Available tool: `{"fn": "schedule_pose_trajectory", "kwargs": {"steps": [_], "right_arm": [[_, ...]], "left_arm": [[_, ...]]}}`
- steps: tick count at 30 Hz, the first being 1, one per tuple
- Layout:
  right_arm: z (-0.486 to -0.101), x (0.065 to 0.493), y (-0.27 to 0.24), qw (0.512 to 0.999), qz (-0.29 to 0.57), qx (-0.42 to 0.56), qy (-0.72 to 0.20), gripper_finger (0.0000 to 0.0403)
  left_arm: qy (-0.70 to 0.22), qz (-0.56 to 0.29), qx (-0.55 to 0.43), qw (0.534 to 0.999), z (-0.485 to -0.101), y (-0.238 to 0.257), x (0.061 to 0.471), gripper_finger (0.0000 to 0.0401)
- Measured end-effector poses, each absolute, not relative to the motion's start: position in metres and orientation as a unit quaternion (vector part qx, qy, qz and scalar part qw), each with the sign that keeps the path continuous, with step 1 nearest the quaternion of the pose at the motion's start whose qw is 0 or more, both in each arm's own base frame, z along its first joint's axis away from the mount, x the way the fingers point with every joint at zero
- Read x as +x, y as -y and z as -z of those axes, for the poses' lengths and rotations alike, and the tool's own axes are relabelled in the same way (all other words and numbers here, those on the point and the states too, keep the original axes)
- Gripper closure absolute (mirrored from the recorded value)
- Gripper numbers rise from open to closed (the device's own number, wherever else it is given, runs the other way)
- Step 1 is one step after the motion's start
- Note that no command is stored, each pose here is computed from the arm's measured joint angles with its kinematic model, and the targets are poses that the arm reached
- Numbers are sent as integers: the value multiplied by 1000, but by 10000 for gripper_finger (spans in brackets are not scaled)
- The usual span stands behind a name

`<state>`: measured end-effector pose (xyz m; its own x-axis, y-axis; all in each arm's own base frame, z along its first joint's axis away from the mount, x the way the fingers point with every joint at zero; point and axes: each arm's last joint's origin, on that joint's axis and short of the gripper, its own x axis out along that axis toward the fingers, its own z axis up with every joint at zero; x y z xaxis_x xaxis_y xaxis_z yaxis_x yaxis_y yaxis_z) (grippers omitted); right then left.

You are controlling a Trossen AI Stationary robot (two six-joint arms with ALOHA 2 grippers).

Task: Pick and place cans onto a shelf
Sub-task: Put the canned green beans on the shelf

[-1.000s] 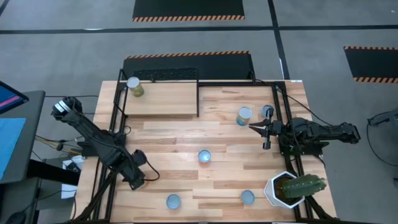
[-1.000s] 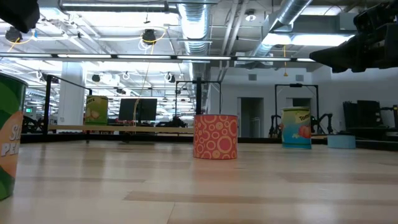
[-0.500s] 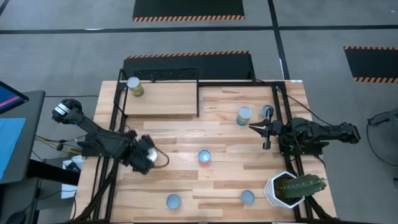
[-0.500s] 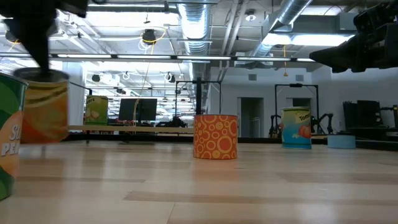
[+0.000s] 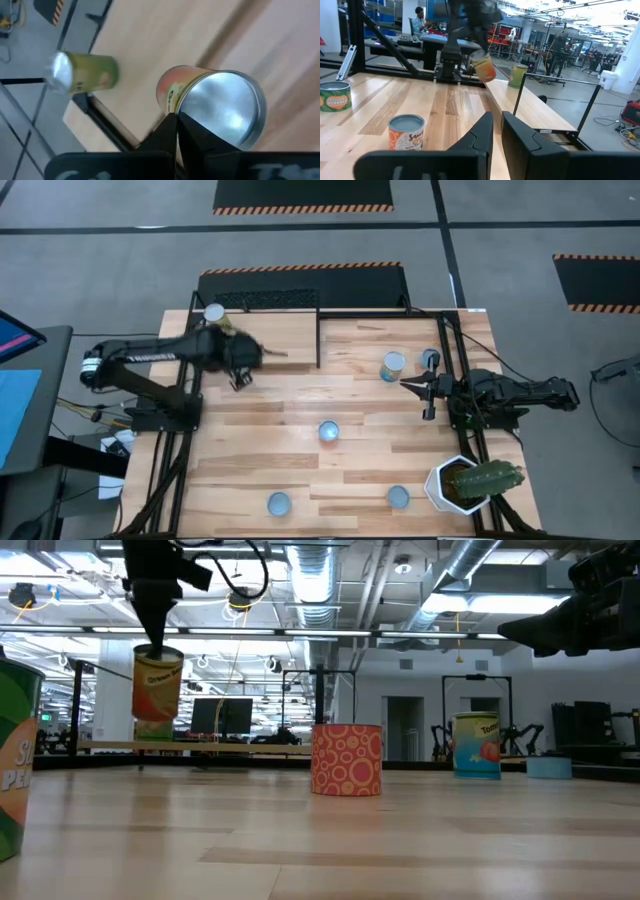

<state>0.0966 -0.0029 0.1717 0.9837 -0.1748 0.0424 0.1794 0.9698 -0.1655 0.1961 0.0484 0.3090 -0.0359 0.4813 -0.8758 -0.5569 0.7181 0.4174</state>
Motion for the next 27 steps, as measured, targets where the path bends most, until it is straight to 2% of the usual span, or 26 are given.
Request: {"fn": "schedule_pose_trajectory", "kwargs": {"steps": [13, 20, 27], "right_arm": [[-171, 97, 3, 992, 89, -85, 12, 343], [-171, 97, 3, 992, 89, -85, 11, 343], [-171, 97, 3, 992, 89, -85, 11, 343]], "left_arm": [[-635, -399, -88, 656, -316, -108, 160, 401], [-648, -398, -106, 640, -299, -124, 151, 401], [-648, -399, -109, 640, -297, -132, 146, 401]]}}
